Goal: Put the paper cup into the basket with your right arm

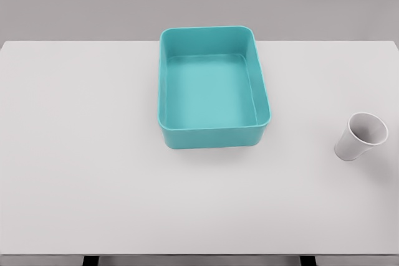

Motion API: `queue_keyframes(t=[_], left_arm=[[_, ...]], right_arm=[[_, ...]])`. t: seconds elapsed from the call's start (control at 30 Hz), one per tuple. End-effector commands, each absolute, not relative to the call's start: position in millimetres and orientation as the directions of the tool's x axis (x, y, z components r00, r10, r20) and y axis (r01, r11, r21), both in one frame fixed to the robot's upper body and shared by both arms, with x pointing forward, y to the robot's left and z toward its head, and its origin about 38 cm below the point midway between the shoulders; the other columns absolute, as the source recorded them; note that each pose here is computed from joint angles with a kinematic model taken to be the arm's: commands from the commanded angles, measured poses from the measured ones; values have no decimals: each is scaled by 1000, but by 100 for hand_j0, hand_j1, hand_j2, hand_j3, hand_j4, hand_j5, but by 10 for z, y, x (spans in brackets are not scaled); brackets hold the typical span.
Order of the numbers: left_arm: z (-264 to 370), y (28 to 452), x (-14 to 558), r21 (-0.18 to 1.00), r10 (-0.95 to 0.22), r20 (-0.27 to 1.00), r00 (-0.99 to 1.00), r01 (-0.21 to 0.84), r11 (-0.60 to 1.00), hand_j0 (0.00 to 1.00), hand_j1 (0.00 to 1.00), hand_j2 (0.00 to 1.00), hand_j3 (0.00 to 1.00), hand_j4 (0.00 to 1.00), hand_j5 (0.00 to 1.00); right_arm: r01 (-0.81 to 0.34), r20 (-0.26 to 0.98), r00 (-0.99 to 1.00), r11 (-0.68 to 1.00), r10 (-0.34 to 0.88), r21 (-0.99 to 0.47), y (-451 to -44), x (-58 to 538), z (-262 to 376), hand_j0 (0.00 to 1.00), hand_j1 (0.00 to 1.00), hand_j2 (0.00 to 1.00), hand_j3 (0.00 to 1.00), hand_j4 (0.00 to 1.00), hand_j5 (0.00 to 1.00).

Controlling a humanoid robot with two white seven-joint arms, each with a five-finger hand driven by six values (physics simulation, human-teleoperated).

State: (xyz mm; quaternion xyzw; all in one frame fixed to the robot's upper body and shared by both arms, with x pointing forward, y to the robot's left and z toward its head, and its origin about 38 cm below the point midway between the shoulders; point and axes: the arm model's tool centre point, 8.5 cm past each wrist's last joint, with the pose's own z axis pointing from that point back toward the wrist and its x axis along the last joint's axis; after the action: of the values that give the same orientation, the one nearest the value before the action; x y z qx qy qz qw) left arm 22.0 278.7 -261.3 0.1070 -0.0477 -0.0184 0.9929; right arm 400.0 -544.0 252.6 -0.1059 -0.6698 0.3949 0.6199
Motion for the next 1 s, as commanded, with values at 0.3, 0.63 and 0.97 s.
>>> queue_keyframes(t=[0.3, 0.63, 0.97], left_arm=[[-2613, 2788, 220, 214, -47, 91, 995, 27, 976, 100, 100, 100, 100, 100, 100], [-2613, 2788, 220, 214, -47, 91, 995, 27, 976, 100, 100, 100, 100, 100, 100], [-2613, 2788, 221, 214, -47, 92, 995, 26, 976, 100, 100, 100, 100, 100, 100]], right_arm=[[-401, 699, -263, 584, 665, -706, -5451, 3719, 2367, 100, 100, 100, 100, 100, 100], [-486, 705, -258, 542, 661, -686, -5326, 3520, 2095, 100, 100, 100, 100, 100, 100], [-537, 724, -238, 533, 648, -654, -5232, 3410, 1896, 100, 100, 100, 100, 100, 100]])
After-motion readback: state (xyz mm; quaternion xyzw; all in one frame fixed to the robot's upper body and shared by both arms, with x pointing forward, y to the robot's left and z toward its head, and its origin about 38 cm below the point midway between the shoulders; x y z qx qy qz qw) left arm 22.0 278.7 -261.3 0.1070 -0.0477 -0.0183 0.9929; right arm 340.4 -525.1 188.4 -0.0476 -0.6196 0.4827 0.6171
